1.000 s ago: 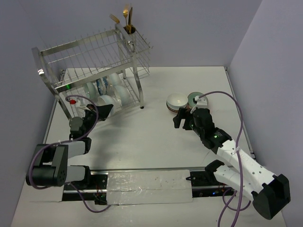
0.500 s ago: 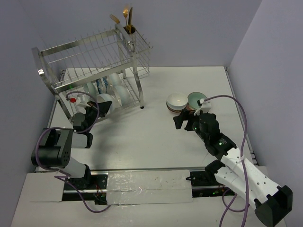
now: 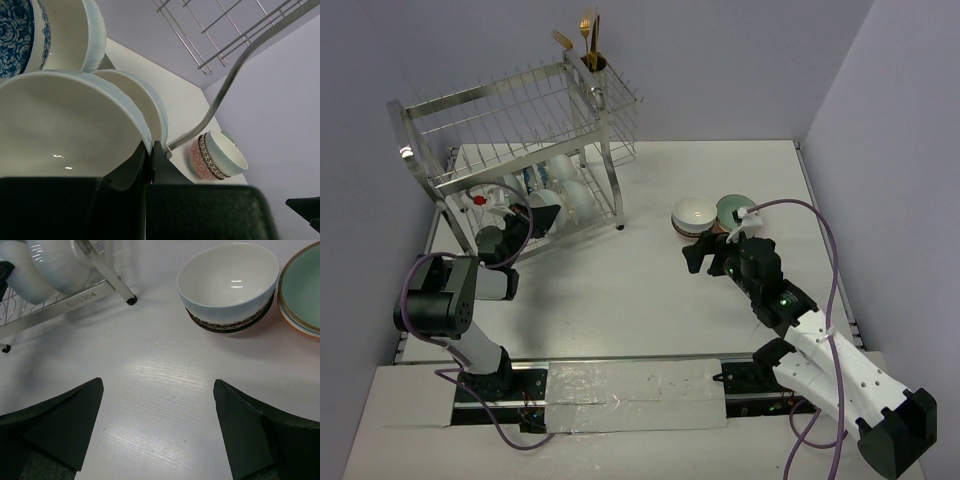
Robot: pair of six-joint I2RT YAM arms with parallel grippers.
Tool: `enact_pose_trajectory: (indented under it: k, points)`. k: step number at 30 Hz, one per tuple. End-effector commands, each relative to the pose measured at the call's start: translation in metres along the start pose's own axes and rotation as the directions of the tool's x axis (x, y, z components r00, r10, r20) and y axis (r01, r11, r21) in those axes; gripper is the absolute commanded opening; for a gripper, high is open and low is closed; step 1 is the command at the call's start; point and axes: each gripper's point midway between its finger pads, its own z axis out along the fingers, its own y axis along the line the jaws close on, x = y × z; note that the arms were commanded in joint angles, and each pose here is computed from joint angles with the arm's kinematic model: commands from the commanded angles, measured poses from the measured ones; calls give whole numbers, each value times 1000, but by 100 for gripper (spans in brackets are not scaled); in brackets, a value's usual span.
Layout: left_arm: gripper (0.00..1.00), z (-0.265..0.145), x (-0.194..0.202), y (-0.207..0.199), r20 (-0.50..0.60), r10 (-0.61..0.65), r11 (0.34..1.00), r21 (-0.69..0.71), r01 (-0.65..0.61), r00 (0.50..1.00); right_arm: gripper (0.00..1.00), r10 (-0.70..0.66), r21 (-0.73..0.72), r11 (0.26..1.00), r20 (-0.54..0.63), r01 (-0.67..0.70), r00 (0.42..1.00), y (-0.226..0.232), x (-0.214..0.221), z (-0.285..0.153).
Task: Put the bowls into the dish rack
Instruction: Insert the bowl into the dish rack.
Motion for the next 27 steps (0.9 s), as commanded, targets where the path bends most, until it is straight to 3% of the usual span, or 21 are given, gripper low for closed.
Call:
enact_pose_trajectory:
  k: [1,27]
  points:
    - [0,-8,-76,-101,356,166,888,352,-296,920,98,-16,-31,999,32,17,999,5,-7,2]
    - [0,2,-76,-103,350,162,878,375,-296,923,97,-34,-60,998,12,35,999,9,-2,5]
